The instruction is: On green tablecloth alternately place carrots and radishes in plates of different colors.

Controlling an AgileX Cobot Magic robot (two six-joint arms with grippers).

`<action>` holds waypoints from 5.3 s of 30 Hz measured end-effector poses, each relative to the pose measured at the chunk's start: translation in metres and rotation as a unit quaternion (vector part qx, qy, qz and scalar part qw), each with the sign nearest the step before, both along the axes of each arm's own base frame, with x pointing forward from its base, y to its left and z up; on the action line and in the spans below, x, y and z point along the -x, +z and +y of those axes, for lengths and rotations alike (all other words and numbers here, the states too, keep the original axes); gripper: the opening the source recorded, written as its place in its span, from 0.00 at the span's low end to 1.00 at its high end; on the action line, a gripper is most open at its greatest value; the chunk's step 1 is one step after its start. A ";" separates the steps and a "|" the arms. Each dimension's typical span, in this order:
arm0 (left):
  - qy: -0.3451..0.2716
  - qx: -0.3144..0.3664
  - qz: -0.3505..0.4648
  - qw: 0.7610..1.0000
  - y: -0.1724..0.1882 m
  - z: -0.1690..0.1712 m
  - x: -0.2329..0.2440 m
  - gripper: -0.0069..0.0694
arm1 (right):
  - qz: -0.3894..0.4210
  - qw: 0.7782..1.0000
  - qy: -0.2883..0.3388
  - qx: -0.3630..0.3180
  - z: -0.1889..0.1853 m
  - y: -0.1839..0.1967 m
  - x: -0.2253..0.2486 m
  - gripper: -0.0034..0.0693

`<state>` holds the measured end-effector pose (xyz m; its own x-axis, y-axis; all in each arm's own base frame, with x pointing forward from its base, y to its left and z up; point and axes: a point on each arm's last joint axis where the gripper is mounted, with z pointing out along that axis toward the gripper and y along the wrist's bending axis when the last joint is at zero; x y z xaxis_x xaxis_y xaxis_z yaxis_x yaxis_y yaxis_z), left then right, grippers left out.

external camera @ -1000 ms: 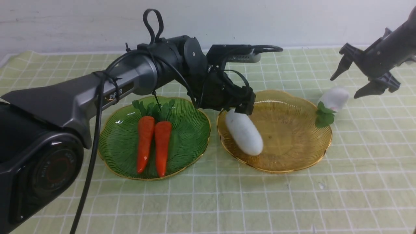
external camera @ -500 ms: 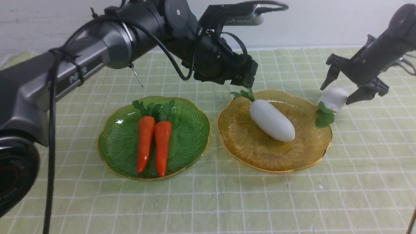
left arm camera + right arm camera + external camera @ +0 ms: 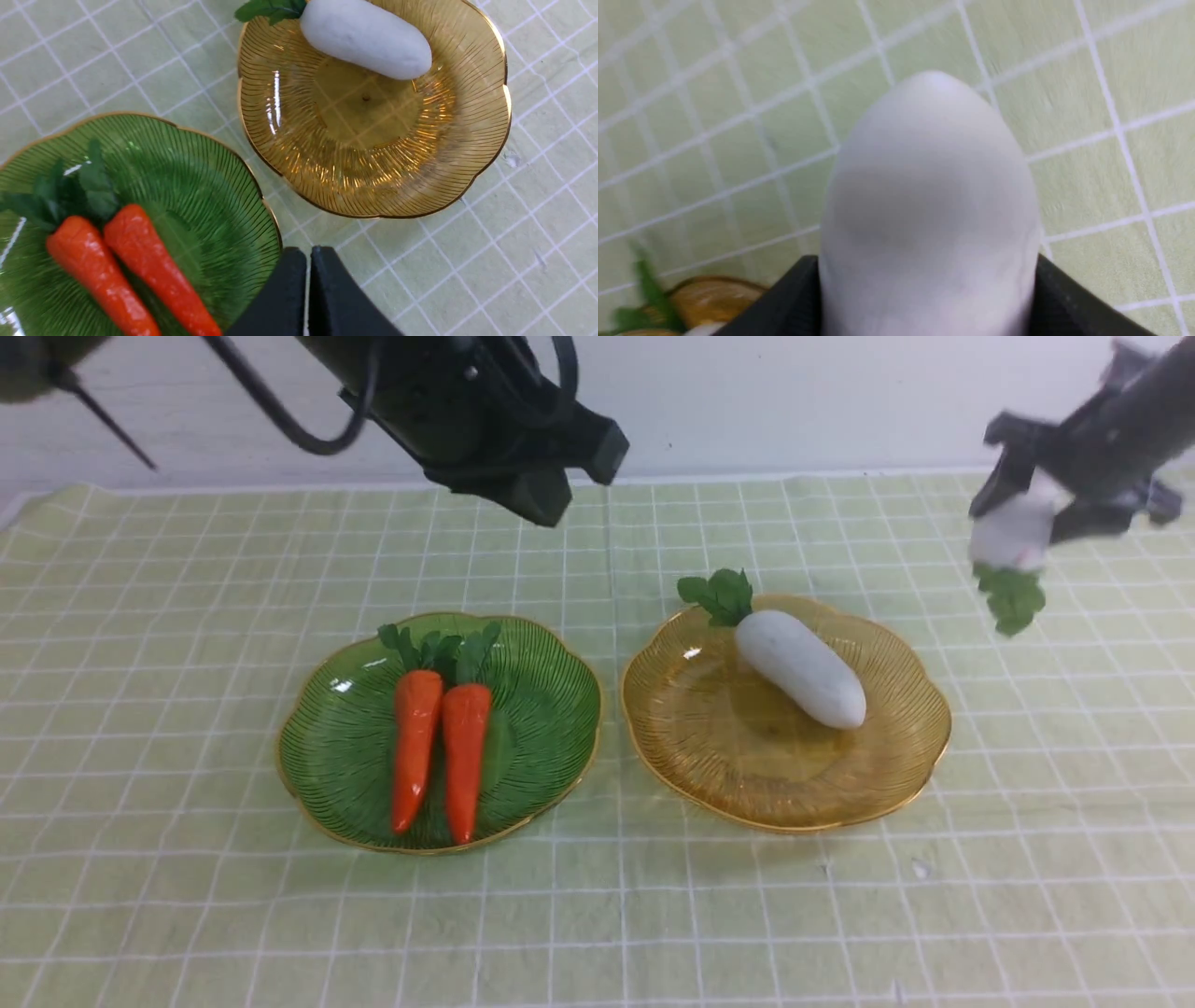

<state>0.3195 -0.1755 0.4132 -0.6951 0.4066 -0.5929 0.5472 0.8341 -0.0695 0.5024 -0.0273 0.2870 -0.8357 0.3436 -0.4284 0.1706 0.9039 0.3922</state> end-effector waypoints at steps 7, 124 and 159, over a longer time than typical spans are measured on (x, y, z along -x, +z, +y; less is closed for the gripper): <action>0.007 0.000 -0.010 1.000 0.010 0.025 0.045 0.08 | -0.024 0.984 0.176 0.031 0.105 0.039 0.052 0.69; 0.234 0.027 -0.312 0.921 -0.243 0.173 0.267 0.08 | -0.695 0.713 0.050 0.079 0.033 0.036 0.487 0.03; 0.234 0.028 -0.312 0.920 -0.243 0.173 0.267 0.08 | -0.404 0.868 0.055 0.283 0.028 -0.106 0.448 0.03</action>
<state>0.0521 -0.0024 0.1706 -0.3029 0.1056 -0.9472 0.0770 0.9933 0.0861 0.0543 0.0011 0.1807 -0.1973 -0.1750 -0.9646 -0.0525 0.9844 -0.1678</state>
